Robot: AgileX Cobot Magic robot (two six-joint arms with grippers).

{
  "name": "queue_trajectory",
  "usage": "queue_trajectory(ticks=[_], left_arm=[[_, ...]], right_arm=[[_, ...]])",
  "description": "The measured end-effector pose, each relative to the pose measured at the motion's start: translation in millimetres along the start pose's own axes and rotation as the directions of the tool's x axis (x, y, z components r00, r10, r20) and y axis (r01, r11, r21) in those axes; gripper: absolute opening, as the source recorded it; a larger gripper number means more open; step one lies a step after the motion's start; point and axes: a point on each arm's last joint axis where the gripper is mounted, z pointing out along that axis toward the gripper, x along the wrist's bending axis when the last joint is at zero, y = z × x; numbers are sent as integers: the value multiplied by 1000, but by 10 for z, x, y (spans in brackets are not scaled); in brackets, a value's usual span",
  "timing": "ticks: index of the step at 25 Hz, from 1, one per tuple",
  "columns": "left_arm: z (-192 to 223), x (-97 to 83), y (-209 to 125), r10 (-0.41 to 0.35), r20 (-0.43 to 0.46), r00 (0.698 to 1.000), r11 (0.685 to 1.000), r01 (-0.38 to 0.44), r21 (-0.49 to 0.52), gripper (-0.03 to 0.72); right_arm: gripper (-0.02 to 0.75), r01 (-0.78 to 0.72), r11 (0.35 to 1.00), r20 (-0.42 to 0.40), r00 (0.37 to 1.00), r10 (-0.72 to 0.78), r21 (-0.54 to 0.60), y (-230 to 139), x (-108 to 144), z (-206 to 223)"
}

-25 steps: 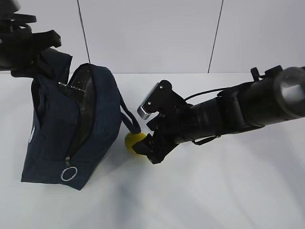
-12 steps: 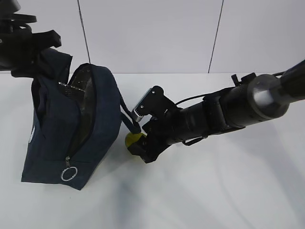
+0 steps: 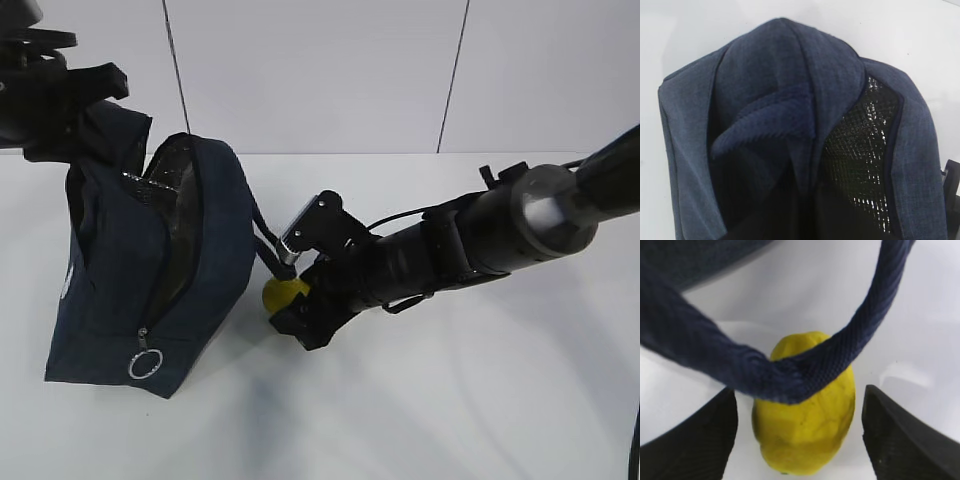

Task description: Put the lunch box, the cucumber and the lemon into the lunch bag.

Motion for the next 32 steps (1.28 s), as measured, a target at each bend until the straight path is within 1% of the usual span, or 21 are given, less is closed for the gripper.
queue_trajectory(ticks=[3, 8, 10, 18, 24, 28, 32], left_arm=[[0, -1, 0, -1, 1, 1000, 1000, 1, 0, -7], [0, -1, 0, -1, 1, 1000, 1000, 1, 0, -7], [0, -1, 0, -1, 1, 1000, 1000, 1, 0, -7], [0, -1, 0, -1, 1, 1000, 1000, 1, 0, -7], [0, -1, 0, -1, 1, 1000, 1000, 1, 0, -7], [0, -1, 0, -1, 1, 1000, 1000, 1, 0, -7], [0, -1, 0, -1, 1, 1000, 1000, 1, 0, -7]], right_arm=[[566, -1, 1000, 4, 1000, 1, 6, -11, -6, 11], [471, -2, 1000, 8, 1000, 1, 11, -24, -22, 47], [452, 1, 1000, 11, 1000, -1, 6, -6, -32, 47], [435, -11, 1000, 14, 1000, 11, 9, -10, -34, 47], [430, -28, 1000, 35, 999, 28, 10, 26, -53, 9], [429, -77, 996, 106, 992, 71, 53, -4, -96, -55], [429, -101, 989, 169, 982, 82, 106, -78, -70, -211]])
